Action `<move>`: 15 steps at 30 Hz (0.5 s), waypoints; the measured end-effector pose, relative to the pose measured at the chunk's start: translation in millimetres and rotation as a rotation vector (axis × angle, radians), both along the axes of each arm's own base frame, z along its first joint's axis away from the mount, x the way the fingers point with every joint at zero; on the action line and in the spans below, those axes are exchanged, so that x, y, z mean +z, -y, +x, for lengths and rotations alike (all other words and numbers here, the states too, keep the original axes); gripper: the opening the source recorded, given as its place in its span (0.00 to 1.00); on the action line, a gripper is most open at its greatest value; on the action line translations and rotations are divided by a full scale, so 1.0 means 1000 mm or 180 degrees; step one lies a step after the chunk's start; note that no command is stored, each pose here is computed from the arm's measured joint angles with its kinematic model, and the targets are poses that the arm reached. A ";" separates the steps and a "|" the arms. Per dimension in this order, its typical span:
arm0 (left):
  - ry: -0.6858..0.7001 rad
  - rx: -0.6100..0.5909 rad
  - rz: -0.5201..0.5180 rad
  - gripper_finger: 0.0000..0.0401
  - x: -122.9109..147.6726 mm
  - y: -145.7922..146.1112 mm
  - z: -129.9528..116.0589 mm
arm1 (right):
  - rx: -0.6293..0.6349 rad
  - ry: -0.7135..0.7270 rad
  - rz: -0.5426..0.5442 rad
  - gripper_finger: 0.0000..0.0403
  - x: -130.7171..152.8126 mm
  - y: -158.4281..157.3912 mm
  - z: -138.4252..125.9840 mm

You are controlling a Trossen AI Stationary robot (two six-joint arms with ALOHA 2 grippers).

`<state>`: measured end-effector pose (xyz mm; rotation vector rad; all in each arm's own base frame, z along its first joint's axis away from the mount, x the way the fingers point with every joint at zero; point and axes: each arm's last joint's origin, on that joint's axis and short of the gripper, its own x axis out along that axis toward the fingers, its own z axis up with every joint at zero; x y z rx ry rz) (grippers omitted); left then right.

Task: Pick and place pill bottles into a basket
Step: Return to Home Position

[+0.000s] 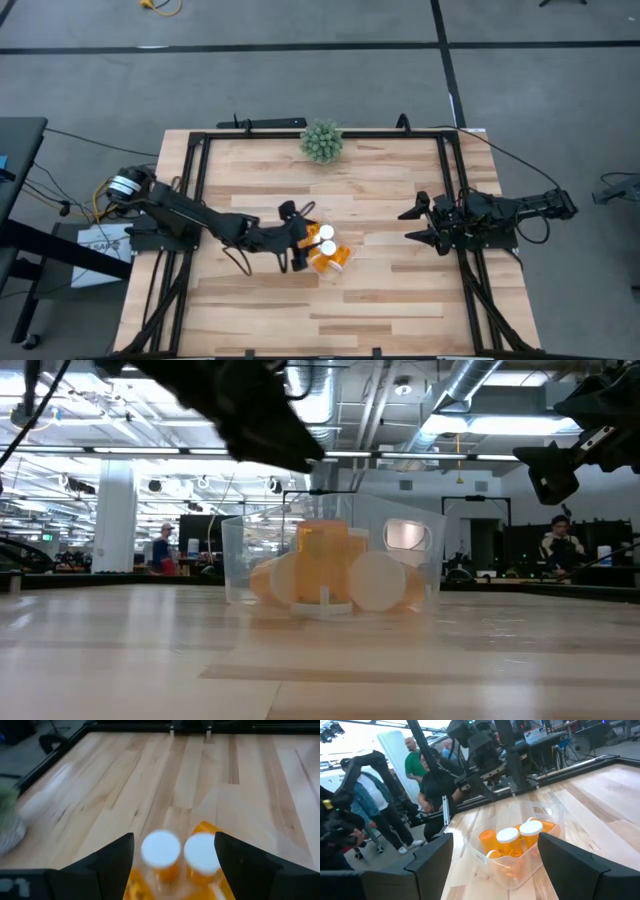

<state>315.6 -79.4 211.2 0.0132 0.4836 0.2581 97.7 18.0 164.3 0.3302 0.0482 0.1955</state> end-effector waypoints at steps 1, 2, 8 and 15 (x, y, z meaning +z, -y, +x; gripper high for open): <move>0.0028 0.0024 -0.0049 0.67 -0.001 -0.002 -0.007 | -0.0001 0.0000 -0.0001 0.71 0.000 0.000 0.000; 0.0055 0.0048 -0.0100 0.67 -0.002 -0.005 -0.015 | 0.0000 0.0000 -0.0001 0.71 0.000 0.000 0.000; 0.0354 0.0011 -0.0282 0.67 0.002 -0.014 -0.070 | -0.0001 0.0000 0.0000 0.71 0.000 0.000 0.000; 0.0737 -0.0049 -0.0515 0.67 0.006 -0.030 -0.123 | -0.0001 -0.0001 -0.0001 0.71 0.000 0.000 0.000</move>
